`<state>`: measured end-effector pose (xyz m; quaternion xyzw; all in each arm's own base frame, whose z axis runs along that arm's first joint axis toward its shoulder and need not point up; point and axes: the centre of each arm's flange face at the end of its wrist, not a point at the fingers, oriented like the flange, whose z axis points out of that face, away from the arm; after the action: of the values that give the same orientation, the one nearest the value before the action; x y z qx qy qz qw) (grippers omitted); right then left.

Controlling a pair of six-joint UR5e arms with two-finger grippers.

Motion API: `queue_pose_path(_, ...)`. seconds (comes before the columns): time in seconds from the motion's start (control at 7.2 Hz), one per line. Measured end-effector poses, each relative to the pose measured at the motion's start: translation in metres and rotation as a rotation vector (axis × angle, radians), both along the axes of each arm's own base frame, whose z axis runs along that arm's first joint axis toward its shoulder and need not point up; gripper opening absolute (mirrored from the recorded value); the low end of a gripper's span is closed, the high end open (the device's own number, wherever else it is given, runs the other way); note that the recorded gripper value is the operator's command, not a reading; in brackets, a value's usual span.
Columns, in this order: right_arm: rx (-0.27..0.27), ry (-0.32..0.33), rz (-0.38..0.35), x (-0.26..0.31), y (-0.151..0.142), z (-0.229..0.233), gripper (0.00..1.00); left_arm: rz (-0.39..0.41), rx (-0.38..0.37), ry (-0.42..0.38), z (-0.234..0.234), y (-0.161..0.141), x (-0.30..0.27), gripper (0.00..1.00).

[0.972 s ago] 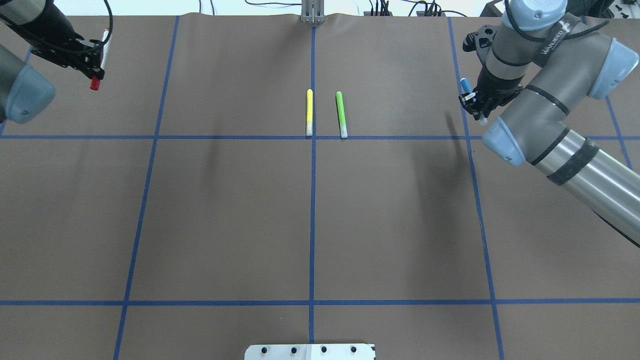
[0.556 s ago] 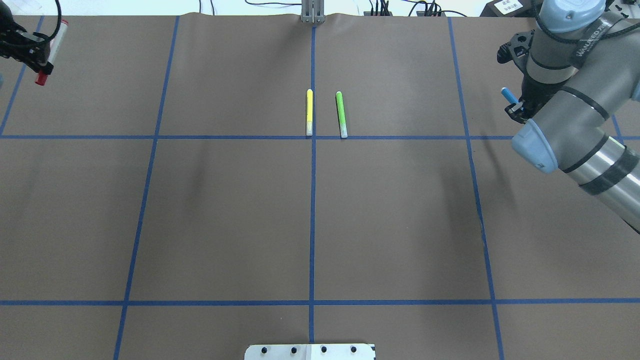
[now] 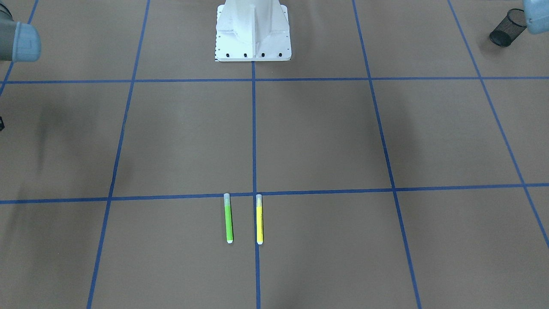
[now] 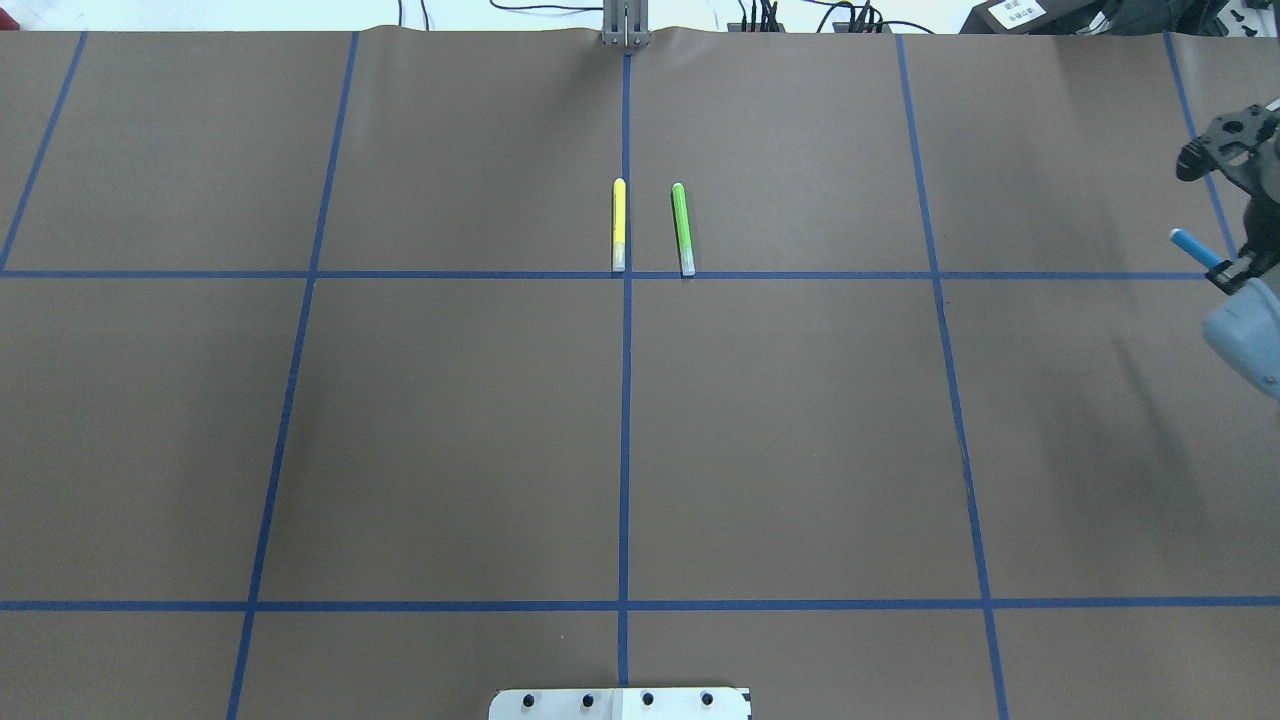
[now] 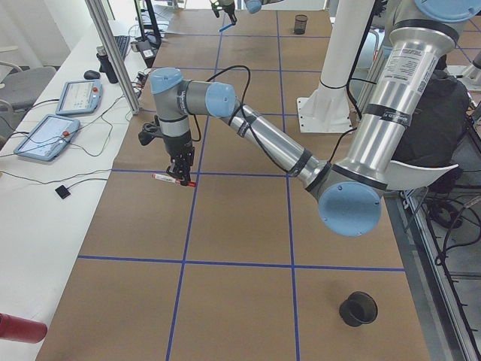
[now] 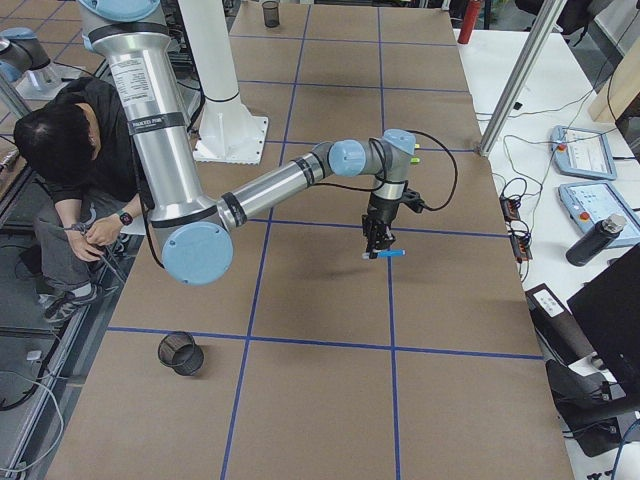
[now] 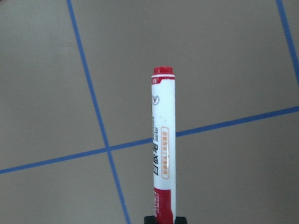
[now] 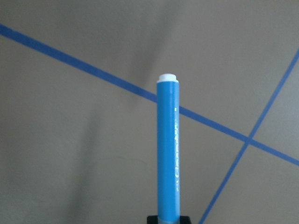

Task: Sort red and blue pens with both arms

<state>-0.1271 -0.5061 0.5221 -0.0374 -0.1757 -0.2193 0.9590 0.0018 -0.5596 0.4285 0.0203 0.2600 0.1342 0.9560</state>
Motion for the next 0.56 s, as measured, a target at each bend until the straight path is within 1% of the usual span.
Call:
queue_pose_path(0.14,-0.041,-0.002,-0.007,0.029,0.022,0.024,0.0,0.028,-0.03,-0.015,0.027,0.017,-0.015,0.0)
queue_pose_path(0.28,-0.096,0.001,-0.028,0.061,0.04,0.046,0.0,0.044,-0.059,-0.019,0.052,0.036,-0.029,0.0)
queue_pose_path(0.42,-0.174,0.003,-0.042,0.098,0.055,0.062,0.0,0.061,-0.075,-0.018,0.072,0.059,-0.039,0.0)
queue_pose_path(0.56,-0.264,-0.001,-0.046,0.131,0.072,0.074,0.0,0.07,-0.089,-0.016,0.084,0.081,-0.046,0.0)
